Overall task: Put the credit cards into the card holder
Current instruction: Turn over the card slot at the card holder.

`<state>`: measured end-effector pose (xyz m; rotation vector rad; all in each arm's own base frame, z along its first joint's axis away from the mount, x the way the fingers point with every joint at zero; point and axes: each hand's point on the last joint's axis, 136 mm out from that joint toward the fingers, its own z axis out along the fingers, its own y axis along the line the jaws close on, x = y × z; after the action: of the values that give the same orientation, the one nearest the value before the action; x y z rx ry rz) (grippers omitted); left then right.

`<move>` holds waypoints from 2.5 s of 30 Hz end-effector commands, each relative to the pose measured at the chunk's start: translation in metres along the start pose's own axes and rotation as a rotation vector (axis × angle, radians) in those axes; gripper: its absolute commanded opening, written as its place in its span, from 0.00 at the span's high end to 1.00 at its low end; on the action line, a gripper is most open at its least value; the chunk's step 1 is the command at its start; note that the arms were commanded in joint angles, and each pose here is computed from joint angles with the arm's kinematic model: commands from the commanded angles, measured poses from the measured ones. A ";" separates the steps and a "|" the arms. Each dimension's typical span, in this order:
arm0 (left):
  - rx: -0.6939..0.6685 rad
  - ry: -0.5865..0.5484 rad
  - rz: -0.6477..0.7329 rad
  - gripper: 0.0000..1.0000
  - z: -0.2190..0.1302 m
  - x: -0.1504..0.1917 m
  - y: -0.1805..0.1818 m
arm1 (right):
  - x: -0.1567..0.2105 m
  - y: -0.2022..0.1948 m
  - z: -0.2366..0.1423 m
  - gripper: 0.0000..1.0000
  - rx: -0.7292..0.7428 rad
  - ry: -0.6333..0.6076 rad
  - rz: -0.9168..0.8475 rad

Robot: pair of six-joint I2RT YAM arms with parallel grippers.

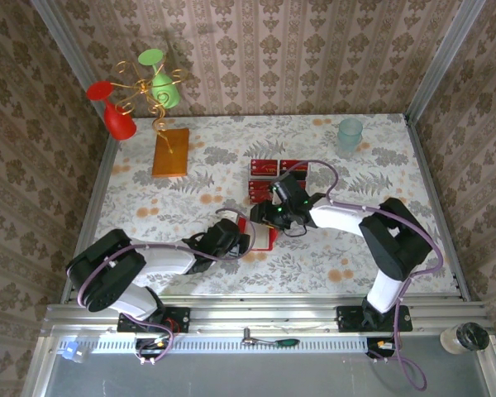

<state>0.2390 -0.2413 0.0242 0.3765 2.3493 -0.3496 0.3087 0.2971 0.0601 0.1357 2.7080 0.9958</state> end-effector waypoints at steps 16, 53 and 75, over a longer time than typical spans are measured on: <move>-0.016 0.031 -0.008 0.26 0.000 0.017 0.007 | 0.012 -0.018 0.022 0.47 0.017 0.038 0.066; -0.061 -0.203 -0.210 0.00 -0.084 -0.042 0.063 | 0.019 0.067 0.024 0.29 -0.105 0.077 -0.033; -0.091 -0.153 -0.284 0.00 -0.085 -0.026 0.091 | 0.030 0.072 0.073 0.25 -0.137 0.099 0.020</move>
<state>0.2409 -0.1321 0.0970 -0.0248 2.2220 -0.3871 0.3009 0.4028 0.0488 0.0668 2.7262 1.1968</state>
